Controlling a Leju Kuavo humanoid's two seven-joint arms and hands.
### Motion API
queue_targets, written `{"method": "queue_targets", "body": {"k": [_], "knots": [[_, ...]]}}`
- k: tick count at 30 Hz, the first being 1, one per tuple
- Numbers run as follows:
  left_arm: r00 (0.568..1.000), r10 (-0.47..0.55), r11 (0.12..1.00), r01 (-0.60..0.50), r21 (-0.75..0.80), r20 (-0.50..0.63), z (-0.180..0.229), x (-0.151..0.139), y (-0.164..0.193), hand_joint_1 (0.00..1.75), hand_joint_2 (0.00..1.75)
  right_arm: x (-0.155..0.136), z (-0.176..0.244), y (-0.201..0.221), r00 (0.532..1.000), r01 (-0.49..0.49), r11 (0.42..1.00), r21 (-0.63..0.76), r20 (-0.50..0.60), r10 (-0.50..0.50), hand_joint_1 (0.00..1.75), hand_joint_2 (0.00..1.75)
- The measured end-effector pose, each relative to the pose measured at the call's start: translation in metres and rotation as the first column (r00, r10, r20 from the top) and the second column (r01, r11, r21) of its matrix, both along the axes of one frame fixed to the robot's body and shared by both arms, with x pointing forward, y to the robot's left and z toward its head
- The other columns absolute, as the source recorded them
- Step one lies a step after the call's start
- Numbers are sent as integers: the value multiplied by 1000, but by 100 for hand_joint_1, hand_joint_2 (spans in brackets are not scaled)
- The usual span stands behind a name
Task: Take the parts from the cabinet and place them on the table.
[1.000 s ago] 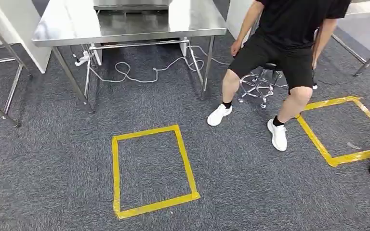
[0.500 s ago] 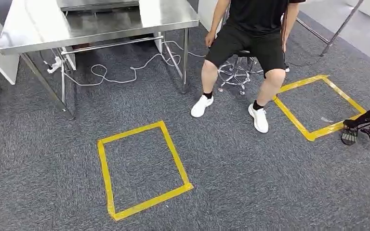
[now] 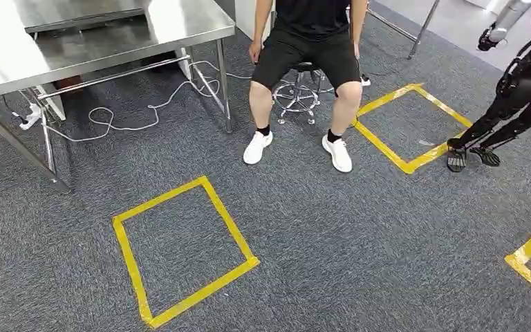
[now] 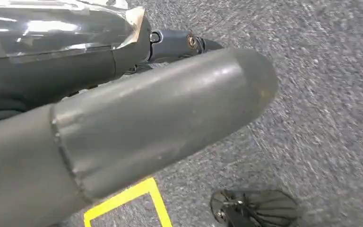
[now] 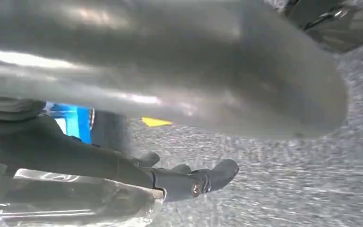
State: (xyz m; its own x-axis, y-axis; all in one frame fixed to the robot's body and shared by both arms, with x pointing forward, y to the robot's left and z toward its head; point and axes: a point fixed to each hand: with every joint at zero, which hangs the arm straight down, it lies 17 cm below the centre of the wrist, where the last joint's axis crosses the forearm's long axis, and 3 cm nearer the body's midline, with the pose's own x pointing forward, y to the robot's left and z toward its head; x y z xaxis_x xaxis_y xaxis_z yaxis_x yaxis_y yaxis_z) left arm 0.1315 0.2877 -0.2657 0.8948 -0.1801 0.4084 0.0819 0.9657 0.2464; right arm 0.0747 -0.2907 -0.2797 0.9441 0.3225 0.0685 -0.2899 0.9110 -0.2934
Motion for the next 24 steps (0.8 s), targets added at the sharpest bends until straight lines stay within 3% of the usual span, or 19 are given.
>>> {"method": "queue_targets", "body": {"k": [24], "knots": [[1000, 18, 1000, -18, 3, -18, -2, -6, 2, 0, 0, -4, 0, 2, 1000, -20, 1000, 2, -15, 20, 0, 0]]}}
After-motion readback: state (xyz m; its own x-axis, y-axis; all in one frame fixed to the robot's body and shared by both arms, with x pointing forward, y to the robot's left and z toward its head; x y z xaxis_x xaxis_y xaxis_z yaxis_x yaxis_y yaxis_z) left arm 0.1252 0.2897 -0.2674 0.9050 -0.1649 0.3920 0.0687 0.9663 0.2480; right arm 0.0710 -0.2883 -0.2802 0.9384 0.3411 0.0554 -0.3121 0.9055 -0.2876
